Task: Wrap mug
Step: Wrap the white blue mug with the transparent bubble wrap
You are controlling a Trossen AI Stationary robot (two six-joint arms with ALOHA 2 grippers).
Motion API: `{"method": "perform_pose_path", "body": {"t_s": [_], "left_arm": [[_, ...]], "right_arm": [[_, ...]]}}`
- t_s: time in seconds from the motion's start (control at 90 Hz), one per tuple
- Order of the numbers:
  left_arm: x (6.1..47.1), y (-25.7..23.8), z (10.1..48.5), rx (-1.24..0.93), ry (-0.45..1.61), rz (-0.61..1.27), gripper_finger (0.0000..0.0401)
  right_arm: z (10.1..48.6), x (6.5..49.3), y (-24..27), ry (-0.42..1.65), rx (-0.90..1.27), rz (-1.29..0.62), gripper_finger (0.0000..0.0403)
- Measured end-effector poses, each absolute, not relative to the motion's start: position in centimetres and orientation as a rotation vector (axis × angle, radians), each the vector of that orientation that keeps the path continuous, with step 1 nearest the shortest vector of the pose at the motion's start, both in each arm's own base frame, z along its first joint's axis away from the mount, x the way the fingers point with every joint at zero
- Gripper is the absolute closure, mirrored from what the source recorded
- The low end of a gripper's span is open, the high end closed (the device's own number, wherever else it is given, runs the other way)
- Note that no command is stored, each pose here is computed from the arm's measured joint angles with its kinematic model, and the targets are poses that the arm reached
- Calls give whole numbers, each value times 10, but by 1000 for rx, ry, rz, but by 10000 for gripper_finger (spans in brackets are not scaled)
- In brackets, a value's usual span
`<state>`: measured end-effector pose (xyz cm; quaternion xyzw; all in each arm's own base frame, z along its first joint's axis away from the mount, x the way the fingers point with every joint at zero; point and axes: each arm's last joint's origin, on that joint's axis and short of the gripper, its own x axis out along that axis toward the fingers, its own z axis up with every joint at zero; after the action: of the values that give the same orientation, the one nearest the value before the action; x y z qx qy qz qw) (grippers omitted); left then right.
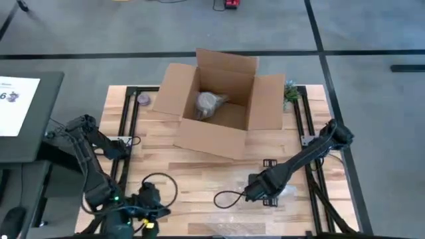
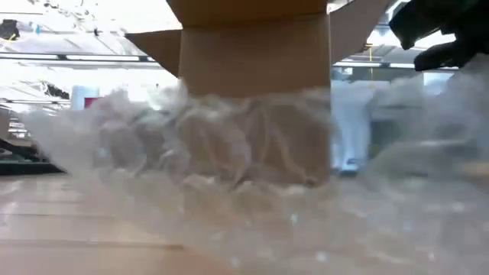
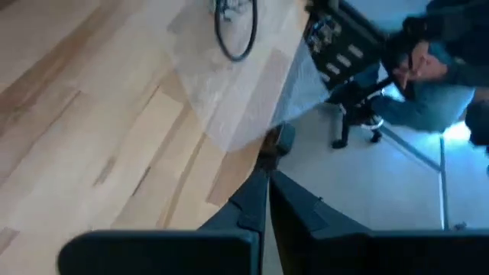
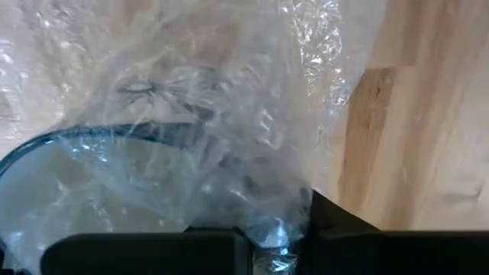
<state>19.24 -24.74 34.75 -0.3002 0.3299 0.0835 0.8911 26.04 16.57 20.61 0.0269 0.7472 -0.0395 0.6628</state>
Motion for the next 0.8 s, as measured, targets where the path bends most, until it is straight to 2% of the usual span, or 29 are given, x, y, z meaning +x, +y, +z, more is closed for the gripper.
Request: {"method": "perform_pose_path", "body": {"t_s": [0.244, 0.467, 0.622, 0.8], "left_arm": [[212, -236, 351, -631, 640, 194, 401], [214, -234, 351, -634, 638, 200, 401], [214, -234, 350, -608, 649, 189, 401], [213, -236, 350, -562, 699, 135, 401]], "right_arm": [[204, 266, 158, 1670, 74, -121, 350], [208, 268, 155, 1670, 77, -139, 291], [226, 268, 155, 1695, 61, -156, 250], [260, 270, 159, 1687, 106, -207, 231]]}}
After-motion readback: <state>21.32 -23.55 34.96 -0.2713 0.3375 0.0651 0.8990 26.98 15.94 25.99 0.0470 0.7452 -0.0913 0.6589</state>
